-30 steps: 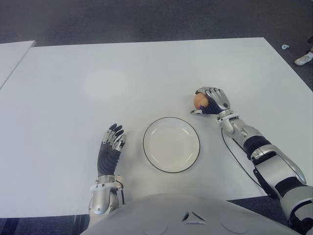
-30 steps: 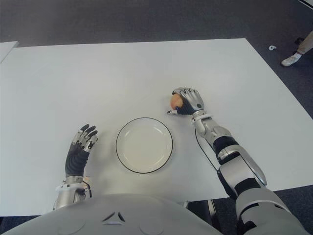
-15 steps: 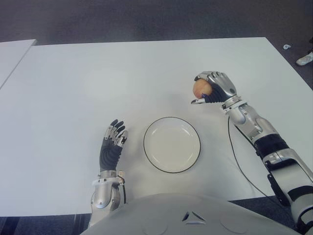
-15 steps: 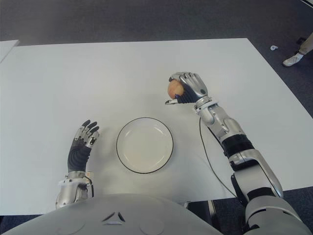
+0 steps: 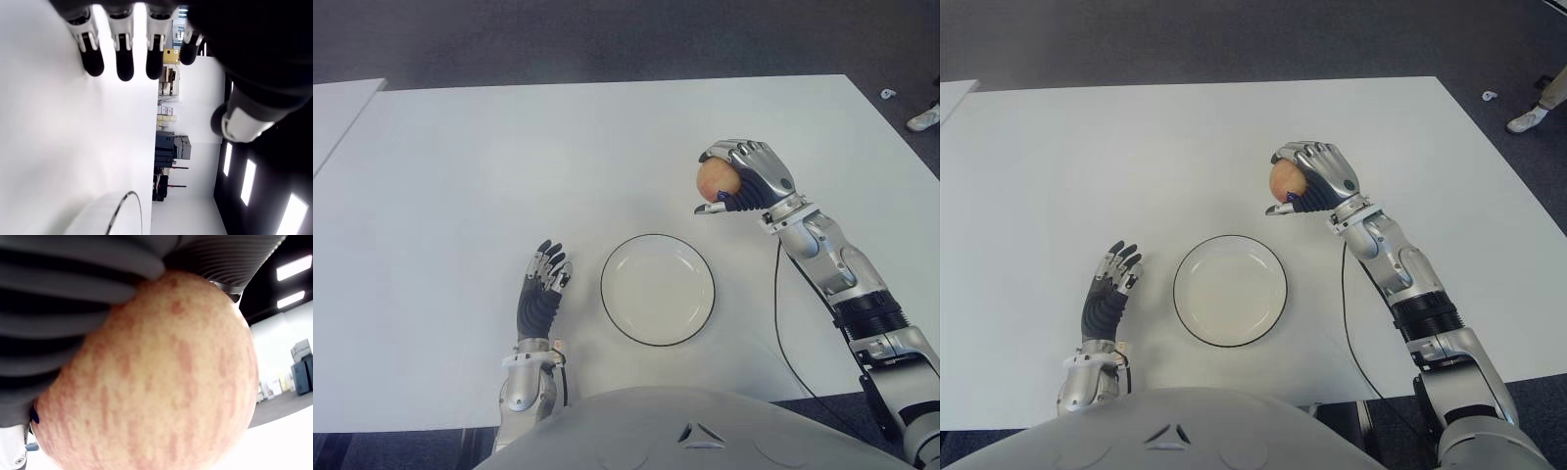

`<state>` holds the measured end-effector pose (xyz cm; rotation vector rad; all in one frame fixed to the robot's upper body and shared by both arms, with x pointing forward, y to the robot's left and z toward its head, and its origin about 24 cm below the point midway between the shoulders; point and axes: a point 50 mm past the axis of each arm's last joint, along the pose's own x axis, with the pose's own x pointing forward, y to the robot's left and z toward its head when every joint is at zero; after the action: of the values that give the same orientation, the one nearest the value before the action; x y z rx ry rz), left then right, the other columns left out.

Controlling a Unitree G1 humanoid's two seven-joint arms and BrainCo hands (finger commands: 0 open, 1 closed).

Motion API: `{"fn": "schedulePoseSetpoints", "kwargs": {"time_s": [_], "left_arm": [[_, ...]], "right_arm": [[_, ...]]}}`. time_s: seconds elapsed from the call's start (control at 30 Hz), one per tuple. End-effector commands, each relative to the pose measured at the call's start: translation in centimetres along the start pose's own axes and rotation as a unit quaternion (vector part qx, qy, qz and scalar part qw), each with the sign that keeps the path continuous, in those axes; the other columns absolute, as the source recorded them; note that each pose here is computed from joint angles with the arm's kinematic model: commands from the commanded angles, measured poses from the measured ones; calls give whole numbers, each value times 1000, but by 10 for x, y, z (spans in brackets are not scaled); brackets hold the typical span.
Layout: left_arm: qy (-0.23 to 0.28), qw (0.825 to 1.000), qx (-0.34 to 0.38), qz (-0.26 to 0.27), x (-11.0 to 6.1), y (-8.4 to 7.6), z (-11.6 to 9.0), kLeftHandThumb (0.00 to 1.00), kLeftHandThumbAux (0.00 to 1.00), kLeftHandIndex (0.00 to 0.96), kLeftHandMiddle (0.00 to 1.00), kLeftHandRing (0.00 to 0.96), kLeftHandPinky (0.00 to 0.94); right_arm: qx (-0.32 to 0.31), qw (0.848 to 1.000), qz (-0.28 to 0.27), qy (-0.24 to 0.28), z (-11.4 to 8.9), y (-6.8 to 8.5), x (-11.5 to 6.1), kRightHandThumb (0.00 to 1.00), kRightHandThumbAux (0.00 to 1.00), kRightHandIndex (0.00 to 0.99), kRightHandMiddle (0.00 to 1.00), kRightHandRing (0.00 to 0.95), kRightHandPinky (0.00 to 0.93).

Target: Put the apples into the plate.

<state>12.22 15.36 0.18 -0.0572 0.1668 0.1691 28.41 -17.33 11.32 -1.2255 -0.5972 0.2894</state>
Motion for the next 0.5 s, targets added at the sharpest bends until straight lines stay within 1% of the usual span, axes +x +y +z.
{"fn": "schedulePoseSetpoints", "kwargs": {"time_s": [0.03, 0.23, 0.4, 0.5], "left_arm": [[12, 1000, 7, 1, 1, -1, -5, 250, 562, 103, 147, 150, 163], [8, 1000, 6, -1, 3, -2, -4, 252, 569, 92, 144, 148, 157], [6, 1000, 6, 0, 3, -4, -4, 269, 569, 82, 140, 138, 141], [4, 1000, 8, 0, 3, -5, -4, 275, 566, 77, 138, 135, 136]], "right_arm": [[8, 1000, -8, -17, 14, -1, -4, 737, 711, 439, 871, 853, 840], [5, 999, 4, -45, 31, 4, -11, 736, 711, 440, 872, 859, 851], [5, 997, 18, -79, 49, 16, -17, 734, 711, 440, 872, 861, 860], [4, 995, 25, -100, 59, 21, -19, 734, 711, 440, 873, 863, 864]]}}
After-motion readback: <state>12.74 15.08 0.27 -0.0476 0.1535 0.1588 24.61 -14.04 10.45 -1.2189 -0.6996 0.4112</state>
